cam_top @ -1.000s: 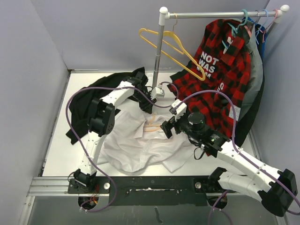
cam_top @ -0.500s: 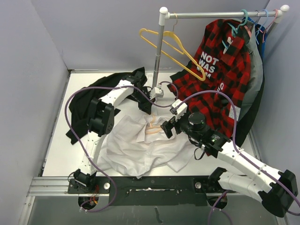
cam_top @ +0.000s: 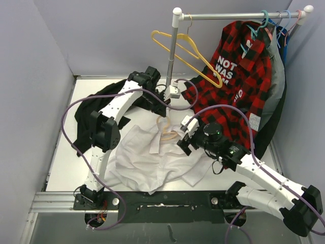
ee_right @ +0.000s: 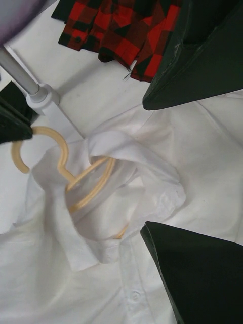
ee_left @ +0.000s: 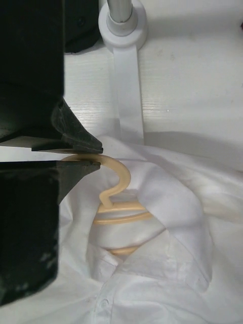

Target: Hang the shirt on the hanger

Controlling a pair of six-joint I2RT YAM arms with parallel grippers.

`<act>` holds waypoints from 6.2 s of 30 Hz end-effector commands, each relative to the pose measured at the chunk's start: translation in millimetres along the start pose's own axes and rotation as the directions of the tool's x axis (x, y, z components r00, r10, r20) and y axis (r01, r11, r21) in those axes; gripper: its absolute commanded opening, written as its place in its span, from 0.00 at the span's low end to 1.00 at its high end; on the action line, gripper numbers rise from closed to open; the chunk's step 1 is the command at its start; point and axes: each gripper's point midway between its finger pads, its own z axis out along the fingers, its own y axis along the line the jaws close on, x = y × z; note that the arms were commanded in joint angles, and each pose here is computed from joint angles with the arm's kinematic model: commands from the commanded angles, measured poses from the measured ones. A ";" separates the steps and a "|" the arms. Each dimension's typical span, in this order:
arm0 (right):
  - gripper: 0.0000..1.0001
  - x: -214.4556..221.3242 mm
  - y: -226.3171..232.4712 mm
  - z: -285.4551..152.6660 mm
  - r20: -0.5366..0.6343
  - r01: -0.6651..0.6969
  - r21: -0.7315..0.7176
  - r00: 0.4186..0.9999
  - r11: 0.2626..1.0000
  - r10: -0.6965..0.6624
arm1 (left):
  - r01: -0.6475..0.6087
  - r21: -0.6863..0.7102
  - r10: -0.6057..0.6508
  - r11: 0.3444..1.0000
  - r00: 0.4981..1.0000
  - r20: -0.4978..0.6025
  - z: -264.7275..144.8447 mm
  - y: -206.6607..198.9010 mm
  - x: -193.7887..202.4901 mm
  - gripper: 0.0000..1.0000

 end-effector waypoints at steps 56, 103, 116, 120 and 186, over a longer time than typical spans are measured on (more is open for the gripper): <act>0.98 -51.6 -86.1 -4.1 0.191 0.186 -0.417 0.975 0.890 -0.115 | -0.372 -0.431 0.432 0.822 0.900 0.049 -149.1 -145.9 -138.6 0.00; 0.00 8.6 28.0 20.6 -0.048 -0.058 -0.540 0.998 0.840 0.038 | -0.391 -0.500 0.499 0.772 0.861 0.097 -187.1 -176.6 -164.4 0.00; 0.00 11.6 4.4 -77.8 -0.188 -0.203 0.029 0.961 0.979 0.205 | -0.107 -0.828 0.490 0.551 0.845 0.216 -332.2 -181.5 -192.2 0.98; 0.00 10.2 -9.3 -98.5 -0.153 -0.259 0.144 0.948 0.955 0.281 | 0.163 -0.861 0.302 0.482 0.892 0.337 -383.5 -147.7 -141.5 0.98; 0.00 -116.2 -84.5 -244.4 0.340 -0.393 0.406 0.903 0.825 0.263 | -0.160 -0.060 0.162 0.985 0.986 0.039 81.1 -165.4 90.7 0.00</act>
